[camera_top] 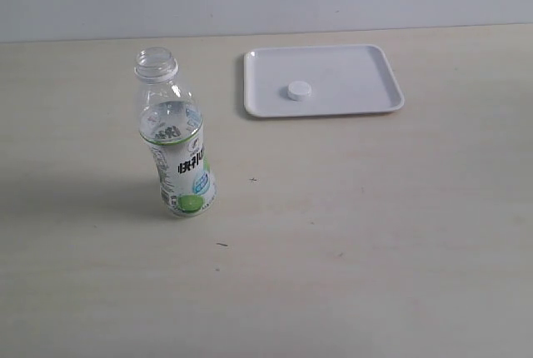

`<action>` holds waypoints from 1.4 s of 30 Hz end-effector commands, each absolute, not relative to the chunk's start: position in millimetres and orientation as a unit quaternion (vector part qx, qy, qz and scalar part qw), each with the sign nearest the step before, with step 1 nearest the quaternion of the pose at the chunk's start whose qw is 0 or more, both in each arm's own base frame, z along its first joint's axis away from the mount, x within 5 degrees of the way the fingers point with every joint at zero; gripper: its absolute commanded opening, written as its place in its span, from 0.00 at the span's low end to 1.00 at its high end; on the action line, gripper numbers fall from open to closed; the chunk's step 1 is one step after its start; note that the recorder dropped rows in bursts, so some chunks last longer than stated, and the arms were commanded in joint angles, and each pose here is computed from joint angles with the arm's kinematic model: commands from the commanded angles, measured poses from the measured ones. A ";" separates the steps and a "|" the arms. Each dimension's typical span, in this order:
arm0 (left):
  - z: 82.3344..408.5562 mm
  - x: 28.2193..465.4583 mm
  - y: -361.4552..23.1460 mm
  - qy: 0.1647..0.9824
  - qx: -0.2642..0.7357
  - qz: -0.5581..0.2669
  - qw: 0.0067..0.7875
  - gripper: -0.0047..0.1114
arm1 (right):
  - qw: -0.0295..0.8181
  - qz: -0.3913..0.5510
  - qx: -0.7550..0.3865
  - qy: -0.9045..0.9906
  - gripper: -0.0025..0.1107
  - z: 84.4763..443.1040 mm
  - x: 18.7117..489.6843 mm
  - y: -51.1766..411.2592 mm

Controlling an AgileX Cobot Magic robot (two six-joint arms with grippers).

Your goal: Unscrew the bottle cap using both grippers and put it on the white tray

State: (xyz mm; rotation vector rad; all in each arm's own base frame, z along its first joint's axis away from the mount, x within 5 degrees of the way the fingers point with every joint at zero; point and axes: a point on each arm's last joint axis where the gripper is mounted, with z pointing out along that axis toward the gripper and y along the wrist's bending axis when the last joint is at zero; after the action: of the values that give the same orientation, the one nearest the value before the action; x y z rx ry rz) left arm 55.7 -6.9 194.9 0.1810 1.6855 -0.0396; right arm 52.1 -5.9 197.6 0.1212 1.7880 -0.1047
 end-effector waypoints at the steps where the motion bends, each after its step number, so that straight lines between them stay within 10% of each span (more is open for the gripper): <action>1: 194.4 55.4 -7.0 0.744 0.077 -0.021 0.663 0.04 | 0.628 -0.051 0.054 0.775 0.02 186.5 54.1 -7.1; 42: 194.4 55.4 -7.0 0.744 0.077 -0.021 0.663 0.04 | 0.613 -0.041 0.058 0.787 0.02 183.0 53.4 -6.0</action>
State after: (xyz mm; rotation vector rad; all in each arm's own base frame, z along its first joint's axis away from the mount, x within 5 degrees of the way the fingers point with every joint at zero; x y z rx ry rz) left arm 55.7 -6.9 194.9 0.1810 1.6855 -0.0396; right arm 53.5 -5.7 183.4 0.1352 1.8239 -0.0864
